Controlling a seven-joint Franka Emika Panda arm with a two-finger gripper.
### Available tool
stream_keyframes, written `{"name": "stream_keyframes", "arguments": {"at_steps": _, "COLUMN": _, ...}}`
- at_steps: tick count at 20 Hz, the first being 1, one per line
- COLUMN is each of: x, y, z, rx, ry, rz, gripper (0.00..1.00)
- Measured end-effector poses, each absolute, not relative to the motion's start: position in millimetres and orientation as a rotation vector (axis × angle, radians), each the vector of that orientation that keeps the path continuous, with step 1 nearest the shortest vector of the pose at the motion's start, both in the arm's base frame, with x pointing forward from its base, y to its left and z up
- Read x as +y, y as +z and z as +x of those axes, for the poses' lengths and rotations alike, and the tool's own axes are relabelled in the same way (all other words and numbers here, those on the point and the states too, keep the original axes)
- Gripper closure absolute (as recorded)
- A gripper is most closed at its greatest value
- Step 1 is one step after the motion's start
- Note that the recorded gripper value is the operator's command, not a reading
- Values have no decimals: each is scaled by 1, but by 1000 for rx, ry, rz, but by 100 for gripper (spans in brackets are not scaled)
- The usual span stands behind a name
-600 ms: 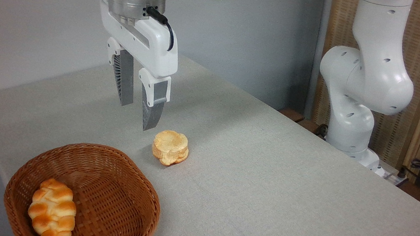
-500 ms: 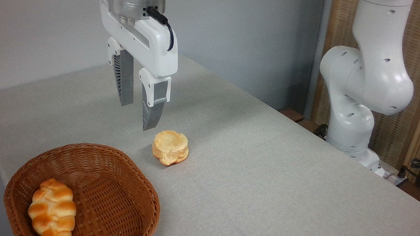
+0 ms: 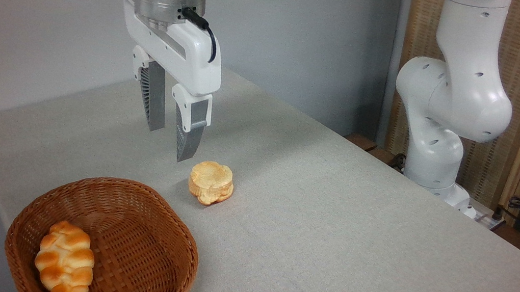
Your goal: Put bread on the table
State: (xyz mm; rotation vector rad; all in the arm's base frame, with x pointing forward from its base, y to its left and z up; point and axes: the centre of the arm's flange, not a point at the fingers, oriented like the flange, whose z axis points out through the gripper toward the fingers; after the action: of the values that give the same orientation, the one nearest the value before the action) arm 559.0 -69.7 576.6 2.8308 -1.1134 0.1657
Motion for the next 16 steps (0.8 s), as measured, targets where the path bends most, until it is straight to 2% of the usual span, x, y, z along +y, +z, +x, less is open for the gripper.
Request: {"name": "stream_keyframes", "arguments": {"at_steps": 16, "x": -68, "y": 578, "z": 559, "rx": -1110, "ry": 170, "rz": 2833, "gripper": 0}}
